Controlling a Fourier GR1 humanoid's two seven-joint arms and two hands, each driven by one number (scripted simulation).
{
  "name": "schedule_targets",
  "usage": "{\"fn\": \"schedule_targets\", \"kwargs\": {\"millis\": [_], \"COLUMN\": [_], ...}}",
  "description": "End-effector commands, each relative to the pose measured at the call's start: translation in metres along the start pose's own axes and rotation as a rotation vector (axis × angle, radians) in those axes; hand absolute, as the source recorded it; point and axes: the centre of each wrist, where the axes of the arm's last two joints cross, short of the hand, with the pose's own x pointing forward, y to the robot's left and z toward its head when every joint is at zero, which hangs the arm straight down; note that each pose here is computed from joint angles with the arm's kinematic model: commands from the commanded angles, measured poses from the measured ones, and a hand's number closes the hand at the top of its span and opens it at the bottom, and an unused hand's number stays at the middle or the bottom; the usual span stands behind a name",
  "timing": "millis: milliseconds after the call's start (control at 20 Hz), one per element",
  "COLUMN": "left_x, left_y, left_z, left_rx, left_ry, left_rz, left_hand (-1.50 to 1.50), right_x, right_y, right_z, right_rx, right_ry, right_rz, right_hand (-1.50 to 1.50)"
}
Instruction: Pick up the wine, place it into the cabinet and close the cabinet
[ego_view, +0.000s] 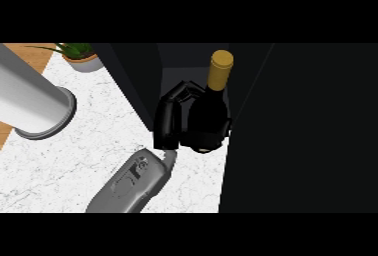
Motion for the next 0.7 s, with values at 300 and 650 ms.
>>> {"fn": "schedule_targets", "kwargs": {"millis": [300,650], "left_x": [-0.019,-0.027], "left_y": [0.012,0.03], "left_z": [-0.015,-0.031], "left_rx": [0.063,0.093], "left_ry": [-0.032,-0.02], "left_rz": [-0.055,-0.03], "left_hand": [1.5,1.5], "right_x": [0.016,0.015], "right_y": [0.004,-0.004], "right_z": [0.021,0.015], "right_rx": [0.023,0.035], "right_ry": [-0.052,-0.047], "right_rz": [-0.031,-0.057], "right_hand": [-1.5,-1.5]}}
